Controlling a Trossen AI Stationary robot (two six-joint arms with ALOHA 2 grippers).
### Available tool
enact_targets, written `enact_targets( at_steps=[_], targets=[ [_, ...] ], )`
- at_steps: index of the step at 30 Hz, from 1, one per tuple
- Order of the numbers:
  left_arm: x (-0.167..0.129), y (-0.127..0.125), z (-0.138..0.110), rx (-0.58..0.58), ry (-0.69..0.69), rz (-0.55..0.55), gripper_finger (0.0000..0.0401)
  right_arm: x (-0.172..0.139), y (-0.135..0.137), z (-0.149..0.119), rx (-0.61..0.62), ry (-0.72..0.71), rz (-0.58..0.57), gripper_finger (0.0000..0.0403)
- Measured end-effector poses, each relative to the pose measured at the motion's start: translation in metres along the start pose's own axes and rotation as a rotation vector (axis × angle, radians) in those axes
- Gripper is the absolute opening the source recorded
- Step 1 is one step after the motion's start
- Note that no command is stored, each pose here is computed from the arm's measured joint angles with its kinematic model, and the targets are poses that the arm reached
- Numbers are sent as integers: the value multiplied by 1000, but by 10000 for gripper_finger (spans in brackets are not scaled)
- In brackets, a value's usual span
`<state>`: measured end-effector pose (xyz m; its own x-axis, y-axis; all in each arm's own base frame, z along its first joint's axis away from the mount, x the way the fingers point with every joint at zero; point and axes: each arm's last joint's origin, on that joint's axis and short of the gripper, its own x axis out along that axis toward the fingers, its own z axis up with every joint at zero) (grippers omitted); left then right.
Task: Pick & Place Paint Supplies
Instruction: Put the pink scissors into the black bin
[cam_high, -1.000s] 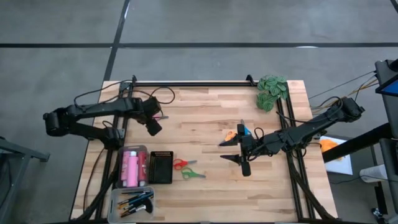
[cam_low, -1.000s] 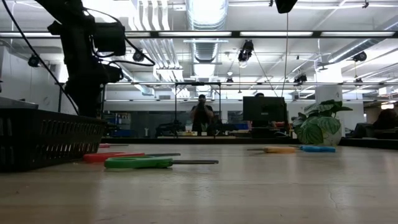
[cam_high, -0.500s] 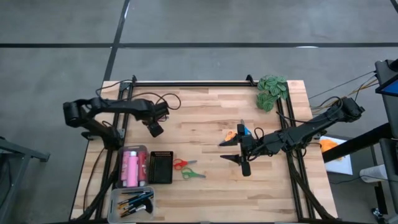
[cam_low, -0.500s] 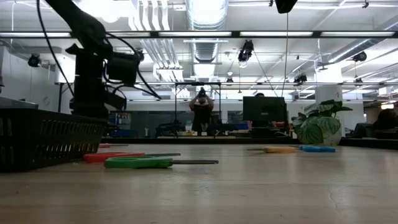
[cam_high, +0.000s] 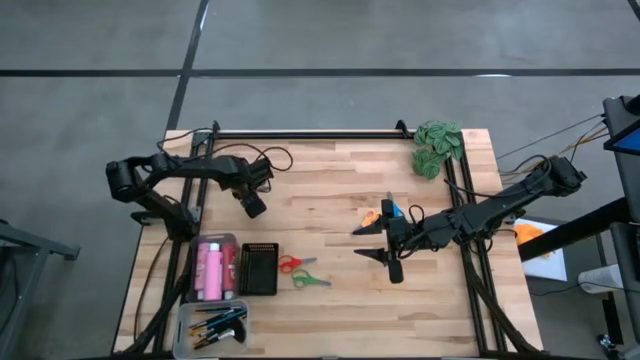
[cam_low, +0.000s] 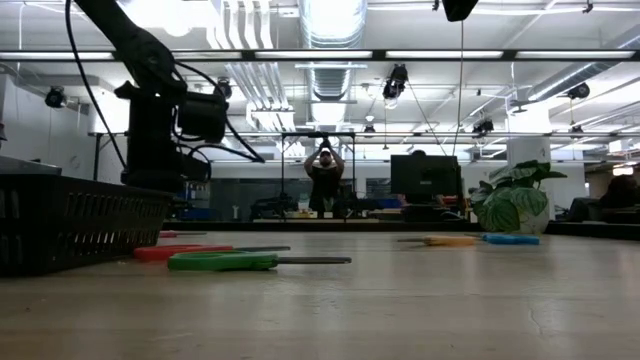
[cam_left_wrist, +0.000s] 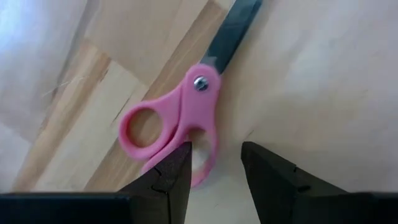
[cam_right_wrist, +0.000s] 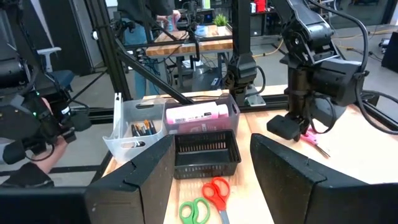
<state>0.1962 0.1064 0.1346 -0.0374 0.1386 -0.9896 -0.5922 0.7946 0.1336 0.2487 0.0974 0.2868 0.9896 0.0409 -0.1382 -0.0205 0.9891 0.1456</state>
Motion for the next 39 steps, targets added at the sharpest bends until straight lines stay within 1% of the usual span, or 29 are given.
enact_targets(
  at_steps=[8,19,24,26,28,36,37,39],
  targets=[
    [0,-3,5,-41,-35,-99,152,0,0,0,0,0,0,209],
    [-1,-8,10,-128,-65,-229,152,0,0,0,0,0,0,209],
    [-1,-8,10,-127,-67,-240,150,0,0,0,0,0,0,209],
    [-1,-8,10,-127,-66,-240,140,0,0,0,0,0,0,209],
    [-1,-8,10,-127,-65,-239,121,0,0,0,0,0,0,209],
    [-1,-8,10,-131,-62,-227,21,0,0,0,0,0,0,209],
    [-1,-8,10,-131,-62,-227,11,0,0,0,0,0,0,209],
    [-1,-8,10,-134,-62,-227,6,0,0,0,0,0,0,209]
  ],
)
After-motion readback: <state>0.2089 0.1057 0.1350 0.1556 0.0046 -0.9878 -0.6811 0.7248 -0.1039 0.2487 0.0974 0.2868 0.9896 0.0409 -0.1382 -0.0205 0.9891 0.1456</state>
